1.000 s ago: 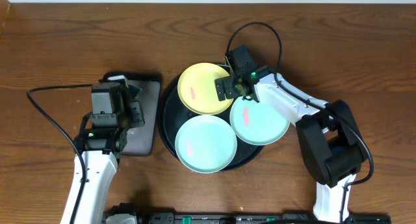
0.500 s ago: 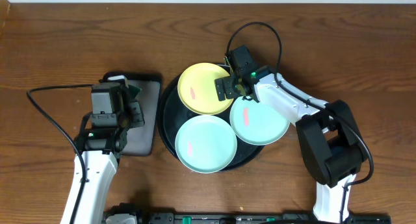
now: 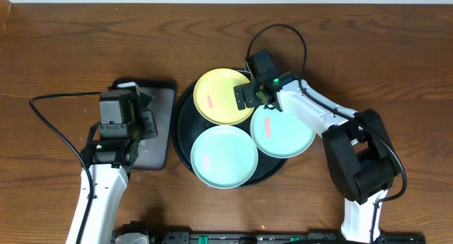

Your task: Clean dirty plates on tray and stack at the side

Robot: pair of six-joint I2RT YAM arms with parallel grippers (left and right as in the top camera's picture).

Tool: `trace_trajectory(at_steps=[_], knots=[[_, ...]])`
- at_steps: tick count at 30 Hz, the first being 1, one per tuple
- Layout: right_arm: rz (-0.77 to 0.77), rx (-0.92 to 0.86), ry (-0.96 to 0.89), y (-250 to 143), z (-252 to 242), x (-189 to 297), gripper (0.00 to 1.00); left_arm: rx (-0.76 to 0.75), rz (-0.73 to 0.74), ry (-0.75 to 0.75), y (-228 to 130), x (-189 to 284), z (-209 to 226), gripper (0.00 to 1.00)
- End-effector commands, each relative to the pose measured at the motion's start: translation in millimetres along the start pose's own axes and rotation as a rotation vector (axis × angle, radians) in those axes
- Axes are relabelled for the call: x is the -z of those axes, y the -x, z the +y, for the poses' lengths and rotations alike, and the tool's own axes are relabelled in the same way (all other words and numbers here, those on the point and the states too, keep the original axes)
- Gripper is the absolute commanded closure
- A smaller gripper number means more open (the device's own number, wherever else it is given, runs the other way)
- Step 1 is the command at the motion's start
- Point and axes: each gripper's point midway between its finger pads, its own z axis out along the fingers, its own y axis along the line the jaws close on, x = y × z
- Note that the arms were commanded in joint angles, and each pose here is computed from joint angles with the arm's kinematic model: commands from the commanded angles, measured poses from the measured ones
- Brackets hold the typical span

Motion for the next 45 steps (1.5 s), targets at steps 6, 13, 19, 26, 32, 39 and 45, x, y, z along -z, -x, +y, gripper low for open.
trace_trajectory(at_steps=[6, 13, 19, 26, 32, 39, 45], knots=[[-0.005, 0.004, 0.003, 1, 4, 2, 0.01, 0.010, 0.004, 0.008, -1, -1, 2, 0.93], [-0.005, 0.004, 0.003, 1, 4, 2, 0.01, 0.008, 0.033, 0.013, -7, -7, 2, 0.92], [-0.005, 0.004, 0.003, 1, 4, 2, 0.01, 0.005, 0.082, 0.020, -15, -23, 2, 0.93], [-0.005, 0.004, 0.003, 1, 4, 2, 0.01, 0.005, 0.089, 0.021, -16, -27, 2, 0.93], [-0.005, 0.004, 0.003, 1, 4, 2, 0.01, 0.065, 0.089, 0.020, -16, -27, 2, 0.92], [-0.005, 0.004, 0.003, 1, 4, 2, 0.01, 0.064, 0.082, 0.019, -14, -27, 1, 0.93], [-0.009, 0.003, 0.004, 2, 5, 2, 0.01, 0.063, 0.082, 0.019, -14, -27, 1, 0.92]])
